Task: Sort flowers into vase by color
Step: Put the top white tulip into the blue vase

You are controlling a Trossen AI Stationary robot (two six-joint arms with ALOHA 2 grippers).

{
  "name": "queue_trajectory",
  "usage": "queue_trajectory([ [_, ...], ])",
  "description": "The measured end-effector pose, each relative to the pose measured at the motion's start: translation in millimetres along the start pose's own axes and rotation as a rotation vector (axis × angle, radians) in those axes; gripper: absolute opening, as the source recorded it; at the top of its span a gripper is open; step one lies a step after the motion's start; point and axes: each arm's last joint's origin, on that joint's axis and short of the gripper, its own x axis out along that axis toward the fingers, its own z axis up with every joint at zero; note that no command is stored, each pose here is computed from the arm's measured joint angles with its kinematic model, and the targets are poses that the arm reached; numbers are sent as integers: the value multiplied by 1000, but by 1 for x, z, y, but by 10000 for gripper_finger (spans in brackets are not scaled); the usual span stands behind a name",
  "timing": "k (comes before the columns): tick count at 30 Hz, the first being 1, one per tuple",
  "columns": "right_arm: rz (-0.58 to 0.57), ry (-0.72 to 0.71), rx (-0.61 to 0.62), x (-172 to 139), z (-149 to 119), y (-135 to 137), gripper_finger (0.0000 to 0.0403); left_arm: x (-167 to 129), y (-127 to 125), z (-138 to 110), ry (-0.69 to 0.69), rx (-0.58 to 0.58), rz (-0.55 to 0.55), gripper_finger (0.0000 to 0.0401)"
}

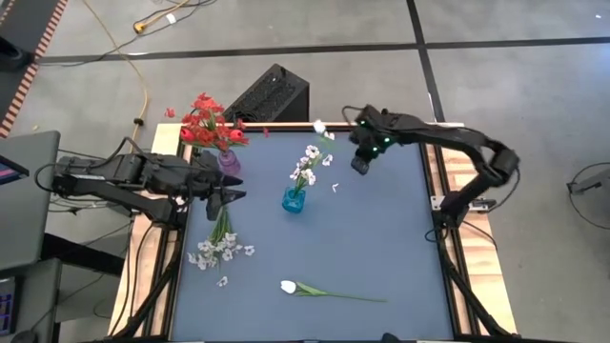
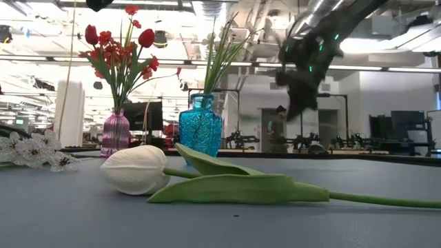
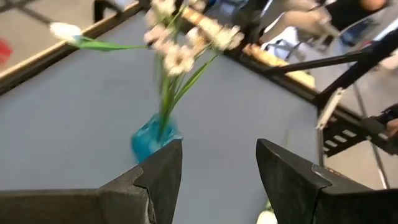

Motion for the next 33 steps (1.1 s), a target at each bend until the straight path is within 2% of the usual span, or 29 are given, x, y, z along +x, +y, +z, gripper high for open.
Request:
queue_trajectory([
  [6, -47, -385, -20, -71, 14, 33, 15, -2, -9, 14, -143, 85, -97, 194],
  [11, -162, -679, -38, -127, 10, 57, 15, -6, -18, 30, -311, 118, -185, 194],
  [15, -184, -861, -52, -160, 2, 75, 15, -8, -25, 41, -432, 140, -243, 194],
  [17, -132, -954, -58, -173, 1, 85, 15, -3, -29, 45, -467, 143, -255, 194],
  [20, 12, -1065, -69, -187, 0, 101, 15, 13, -37, 49, -505, 149, -277, 194],
  [25, 242, -1156, -78, -190, 4, 134, 15, 45, -46, 53, -524, 193, -333, 194],
  [28, 351, -1174, -95, -190, 10, 157, 15, 58, -45, 57, -535, 155, -353, 194],
  [33, 428, -1125, -178, -188, 26, 195, 15, 72, -39, 63, -550, 120, -387, 194],
])
